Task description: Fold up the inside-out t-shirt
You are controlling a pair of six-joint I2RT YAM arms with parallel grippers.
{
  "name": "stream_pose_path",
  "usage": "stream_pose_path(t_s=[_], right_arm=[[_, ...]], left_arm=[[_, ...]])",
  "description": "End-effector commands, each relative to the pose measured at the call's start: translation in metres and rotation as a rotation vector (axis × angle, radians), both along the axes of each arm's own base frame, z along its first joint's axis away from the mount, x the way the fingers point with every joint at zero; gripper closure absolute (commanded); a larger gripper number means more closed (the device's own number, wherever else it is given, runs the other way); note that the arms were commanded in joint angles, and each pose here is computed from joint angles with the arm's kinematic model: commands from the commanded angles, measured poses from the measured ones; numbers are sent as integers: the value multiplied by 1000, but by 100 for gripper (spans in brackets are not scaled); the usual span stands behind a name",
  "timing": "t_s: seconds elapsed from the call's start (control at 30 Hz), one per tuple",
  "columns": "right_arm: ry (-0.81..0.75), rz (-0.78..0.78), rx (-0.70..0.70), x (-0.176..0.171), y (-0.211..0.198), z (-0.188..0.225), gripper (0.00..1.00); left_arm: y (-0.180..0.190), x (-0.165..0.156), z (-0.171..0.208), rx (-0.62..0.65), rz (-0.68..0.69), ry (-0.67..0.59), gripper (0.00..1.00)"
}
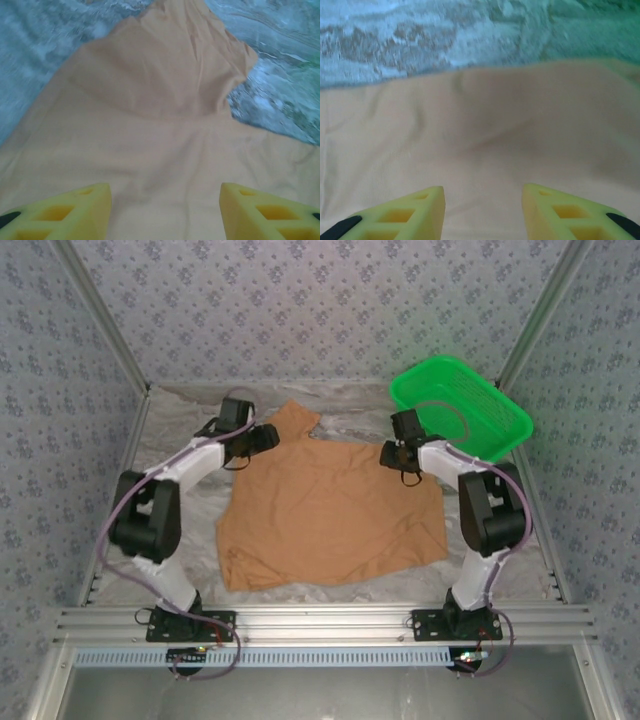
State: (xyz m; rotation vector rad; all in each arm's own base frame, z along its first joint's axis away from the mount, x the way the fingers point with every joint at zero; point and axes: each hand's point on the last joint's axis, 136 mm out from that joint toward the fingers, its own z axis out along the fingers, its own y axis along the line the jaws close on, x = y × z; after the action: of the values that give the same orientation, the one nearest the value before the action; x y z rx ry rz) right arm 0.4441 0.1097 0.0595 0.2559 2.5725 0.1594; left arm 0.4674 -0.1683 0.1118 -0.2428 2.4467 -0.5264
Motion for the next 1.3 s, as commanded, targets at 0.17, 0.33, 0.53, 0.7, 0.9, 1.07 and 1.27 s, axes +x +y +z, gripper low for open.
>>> stream_pose_path(t_s=[0.17,0.33,0.53,0.7,0.9,1.07,1.27], right_arm=[[17,-34,4,40,8,-15,54],[69,-20,19,49,20,-33,56],[114,21,76,69,47,-48,60],[114,76,111,97,78,-50,61],[47,160,129,131,99,-15,58],[-5,209,-7,98,73,45,54],[106,178,-78,-13,29,38,50]], left_arm=[[-20,61,-44,54,-81,22,41],[3,72,-80,-12,19,151,42],[43,79,-91,-42,115,182,43],[65,100,-93,-54,147,188,43],[82,155,-68,-67,135,128,42],[84,161,1,-64,88,26,38],[85,116,72,-93,88,-88,35]])
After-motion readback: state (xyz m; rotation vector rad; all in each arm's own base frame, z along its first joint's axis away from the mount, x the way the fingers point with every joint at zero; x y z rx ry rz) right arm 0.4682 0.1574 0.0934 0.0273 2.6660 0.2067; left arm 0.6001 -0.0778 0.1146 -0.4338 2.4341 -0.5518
